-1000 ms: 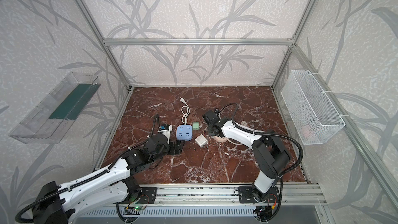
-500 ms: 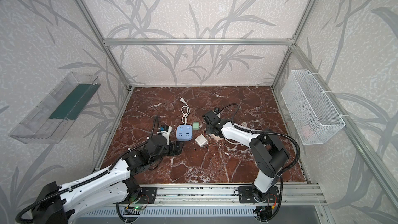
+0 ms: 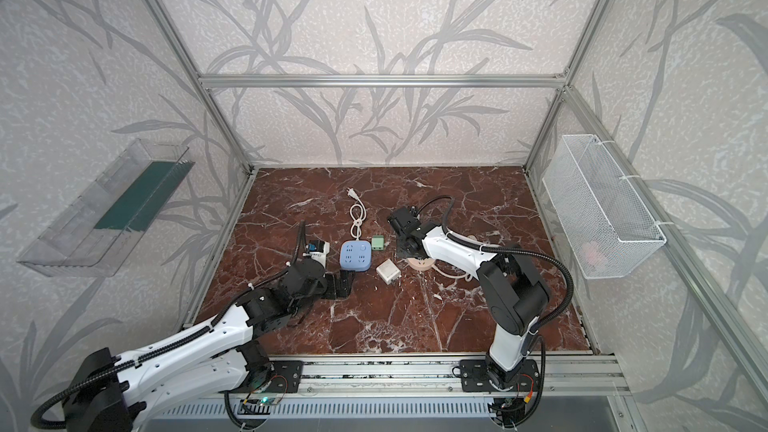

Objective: Insert the plug
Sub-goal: 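Lower the pink plug with the right gripper into a socket beside the teal plug, then open the right gripper and lift it off the inserted pink plug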

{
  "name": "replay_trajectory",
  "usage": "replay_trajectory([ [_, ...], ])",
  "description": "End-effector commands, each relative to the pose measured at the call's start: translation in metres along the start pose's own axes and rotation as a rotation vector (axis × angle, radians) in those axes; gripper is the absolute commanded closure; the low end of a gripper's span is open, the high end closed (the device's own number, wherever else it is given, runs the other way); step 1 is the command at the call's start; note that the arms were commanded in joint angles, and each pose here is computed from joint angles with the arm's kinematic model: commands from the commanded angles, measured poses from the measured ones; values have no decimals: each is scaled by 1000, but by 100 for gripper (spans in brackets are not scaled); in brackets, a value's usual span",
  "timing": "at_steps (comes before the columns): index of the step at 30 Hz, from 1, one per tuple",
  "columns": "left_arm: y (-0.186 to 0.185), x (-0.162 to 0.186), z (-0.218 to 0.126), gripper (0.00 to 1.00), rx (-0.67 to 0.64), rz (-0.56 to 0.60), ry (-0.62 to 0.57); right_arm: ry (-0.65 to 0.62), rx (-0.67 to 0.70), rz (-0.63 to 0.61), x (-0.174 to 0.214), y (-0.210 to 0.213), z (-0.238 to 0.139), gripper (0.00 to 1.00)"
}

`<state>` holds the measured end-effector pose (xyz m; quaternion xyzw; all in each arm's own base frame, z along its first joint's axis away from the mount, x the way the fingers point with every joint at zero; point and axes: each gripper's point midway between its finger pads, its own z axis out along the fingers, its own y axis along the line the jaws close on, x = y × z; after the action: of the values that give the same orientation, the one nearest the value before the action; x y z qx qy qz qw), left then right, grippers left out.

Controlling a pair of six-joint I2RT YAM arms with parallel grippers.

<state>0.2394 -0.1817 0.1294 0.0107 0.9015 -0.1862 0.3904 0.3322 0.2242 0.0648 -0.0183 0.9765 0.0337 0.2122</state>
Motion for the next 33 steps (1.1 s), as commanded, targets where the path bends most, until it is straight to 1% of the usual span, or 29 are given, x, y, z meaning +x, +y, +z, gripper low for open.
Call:
replay_trajectory([
  [1, -3, -15, -3, 1, -33, 38, 1, 358, 87, -86, 92, -32, 7, 100],
  [5, -7, -13, 0, 1, -23, 71, 29, 349, 80, -106, 86, -30, 0, 99],
  [7, -9, -13, 0, 1, -16, 75, 28, 344, 74, -111, 83, -29, -3, 95],
  [12, -13, -16, 0, 1, -5, 98, 33, 324, 52, -117, 76, -25, -10, 79],
  [17, -14, -17, -2, 1, -2, 101, 39, 306, 16, -112, 71, -19, -19, 68],
  [21, -15, -20, -4, 1, -2, 99, 27, 295, 1, -108, 67, -17, -26, 64],
  [22, -14, -21, -5, 1, -4, 98, 24, 268, -17, -103, 61, -15, -36, 63],
  [25, -15, -24, -6, 1, -2, 102, 15, 240, -26, -98, 56, -15, -46, 60],
  [33, -18, -27, -6, 1, 1, 115, 10, 192, -51, -90, 44, -14, -68, 57],
])
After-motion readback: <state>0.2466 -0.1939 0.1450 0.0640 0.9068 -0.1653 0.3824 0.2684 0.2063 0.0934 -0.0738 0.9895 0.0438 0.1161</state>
